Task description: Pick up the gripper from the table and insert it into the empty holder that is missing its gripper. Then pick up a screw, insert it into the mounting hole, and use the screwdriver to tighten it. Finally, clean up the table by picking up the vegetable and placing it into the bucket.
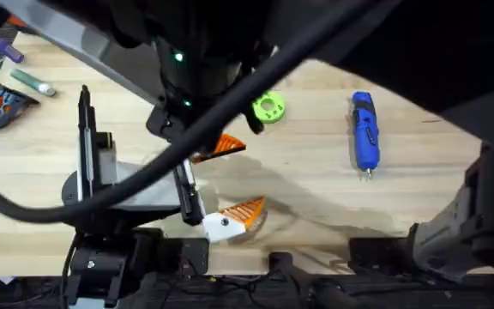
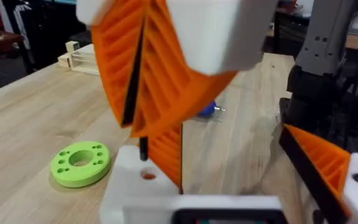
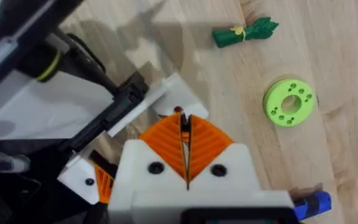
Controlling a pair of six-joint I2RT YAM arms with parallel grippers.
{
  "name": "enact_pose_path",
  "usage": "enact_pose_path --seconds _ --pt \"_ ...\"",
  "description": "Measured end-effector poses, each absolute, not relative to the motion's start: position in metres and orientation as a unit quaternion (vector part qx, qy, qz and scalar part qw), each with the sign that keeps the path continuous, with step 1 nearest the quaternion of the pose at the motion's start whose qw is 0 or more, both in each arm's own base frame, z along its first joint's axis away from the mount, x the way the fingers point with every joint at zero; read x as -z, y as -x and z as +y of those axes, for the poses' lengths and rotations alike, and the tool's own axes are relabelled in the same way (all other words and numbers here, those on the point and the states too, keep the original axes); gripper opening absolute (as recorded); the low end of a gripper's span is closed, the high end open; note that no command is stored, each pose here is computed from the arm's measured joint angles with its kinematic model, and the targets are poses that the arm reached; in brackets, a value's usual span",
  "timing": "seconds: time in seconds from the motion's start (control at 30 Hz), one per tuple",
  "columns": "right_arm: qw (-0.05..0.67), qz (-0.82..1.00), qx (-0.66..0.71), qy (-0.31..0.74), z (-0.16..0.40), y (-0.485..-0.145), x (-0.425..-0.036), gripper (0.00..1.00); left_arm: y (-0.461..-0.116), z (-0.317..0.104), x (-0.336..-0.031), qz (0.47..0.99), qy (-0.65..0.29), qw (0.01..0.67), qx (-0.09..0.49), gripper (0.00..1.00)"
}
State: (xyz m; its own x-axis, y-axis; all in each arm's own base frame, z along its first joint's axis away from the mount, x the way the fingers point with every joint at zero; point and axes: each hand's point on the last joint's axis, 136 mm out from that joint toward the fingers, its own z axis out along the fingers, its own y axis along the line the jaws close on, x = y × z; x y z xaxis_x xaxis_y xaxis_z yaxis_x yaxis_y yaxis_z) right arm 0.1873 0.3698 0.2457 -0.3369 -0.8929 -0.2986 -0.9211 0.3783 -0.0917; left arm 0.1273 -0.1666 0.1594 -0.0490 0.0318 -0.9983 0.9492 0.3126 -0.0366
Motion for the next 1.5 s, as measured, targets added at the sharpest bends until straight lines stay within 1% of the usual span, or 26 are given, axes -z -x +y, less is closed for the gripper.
enact_pose_path --seconds 0.23,0.53,0.8,1.5 --pt "0.142 0.816 -0.059 0.558 0.371 -0.182 -0.245 0.007 -0.127 -0.167 -0.159 0.593 -0.413 0.552 0.416 0.985" --pt "0.139 0.819 -0.062 0.554 0.371 -0.184 -0.244 0.007 -0.127 -0.167 -0.159 0.593 -0.413 0.552 0.416 0.987" --pt "0.125 0.822 -0.055 0.552 0.373 -0.188 -0.232 0.007 -0.127 -0.167 -0.159 0.594 -0.413 0.551 0.416 0.985" --pt "0.125 0.822 -0.055 0.552 0.373 -0.188 -0.232 0.007 -0.127 -0.167 -0.159 0.594 -0.413 0.551 0.416 0.985"
